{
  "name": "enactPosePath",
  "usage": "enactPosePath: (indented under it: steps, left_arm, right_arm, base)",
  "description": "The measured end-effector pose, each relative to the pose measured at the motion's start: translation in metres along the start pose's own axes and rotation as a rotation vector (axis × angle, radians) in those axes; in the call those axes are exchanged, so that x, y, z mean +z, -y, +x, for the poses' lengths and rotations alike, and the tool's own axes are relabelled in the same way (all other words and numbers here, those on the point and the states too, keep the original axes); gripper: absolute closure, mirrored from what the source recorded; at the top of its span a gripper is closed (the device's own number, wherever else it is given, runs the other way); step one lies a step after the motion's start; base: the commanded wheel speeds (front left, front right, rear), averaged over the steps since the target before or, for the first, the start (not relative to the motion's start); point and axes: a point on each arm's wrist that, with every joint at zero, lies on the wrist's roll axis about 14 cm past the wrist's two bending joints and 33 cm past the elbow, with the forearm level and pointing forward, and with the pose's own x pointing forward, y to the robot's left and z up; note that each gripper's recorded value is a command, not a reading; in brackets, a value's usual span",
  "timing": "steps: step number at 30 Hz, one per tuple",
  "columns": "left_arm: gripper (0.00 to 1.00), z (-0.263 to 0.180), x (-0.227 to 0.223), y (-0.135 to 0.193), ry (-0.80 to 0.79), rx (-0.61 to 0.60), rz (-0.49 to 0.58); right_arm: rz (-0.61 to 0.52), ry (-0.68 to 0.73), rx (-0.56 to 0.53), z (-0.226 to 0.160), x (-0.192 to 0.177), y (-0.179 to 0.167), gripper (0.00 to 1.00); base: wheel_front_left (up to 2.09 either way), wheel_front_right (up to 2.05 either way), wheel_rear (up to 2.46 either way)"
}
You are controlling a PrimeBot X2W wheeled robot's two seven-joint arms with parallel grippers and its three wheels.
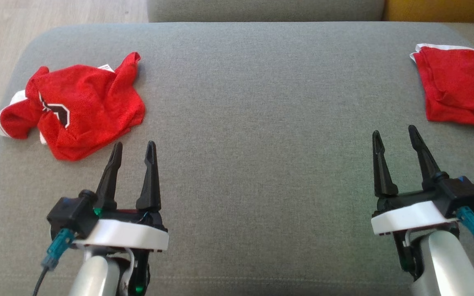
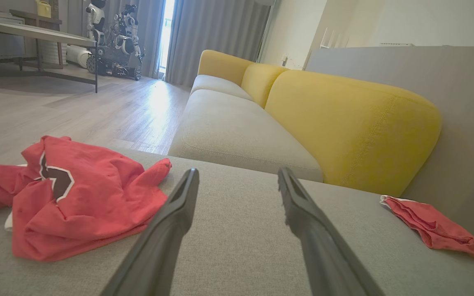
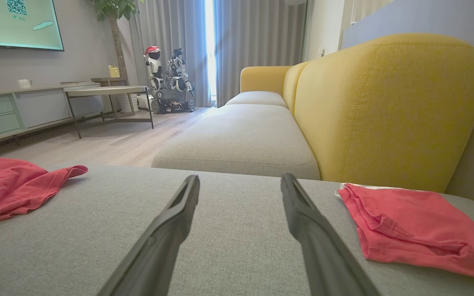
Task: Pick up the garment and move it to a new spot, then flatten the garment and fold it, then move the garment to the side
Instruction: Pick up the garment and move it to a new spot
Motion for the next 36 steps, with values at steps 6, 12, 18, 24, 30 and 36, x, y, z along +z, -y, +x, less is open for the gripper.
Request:
enactPosePath:
  steps: [6,12,18,24,30,36]
  left_arm:
    - [0.00,-0.001,-0.002,-0.003,-0.006,0.011,0.002]
    - [0.00,-0.007,0.003,-0.017,0.004,0.057,0.015]
    - [0.00,-0.021,0.016,-0.043,0.033,0.144,0.032]
    - [0.00,-0.043,0.036,-0.073,0.081,0.253,0.060]
    - [0.00,-0.067,0.049,-0.090,0.115,0.326,0.073]
    - [0.00,-0.090,0.054,-0.105,0.125,0.393,0.080]
  right_arm:
    - [0.009,-0.001,0.012,0.003,-0.001,-0.004,0.00]
    - [0.031,0.004,0.090,0.012,-0.002,-0.031,0.00]
    - [0.046,0.005,0.191,0.023,-0.003,-0.066,0.00]
    - [0.068,0.003,0.310,0.029,-0.003,-0.109,0.00]
    - [0.089,0.011,0.405,0.030,0.002,-0.143,0.00]
    - [0.095,0.005,0.469,0.025,0.002,-0.166,0.00]
  base:
    - [0.00,0.00,0.00]
    - [0.00,0.00,0.00]
    - [0.00,0.00,0.00]
    - [0.00,0.00,0.00]
    - [0.00,0.00,0.00]
    - [0.00,0.00,0.00]
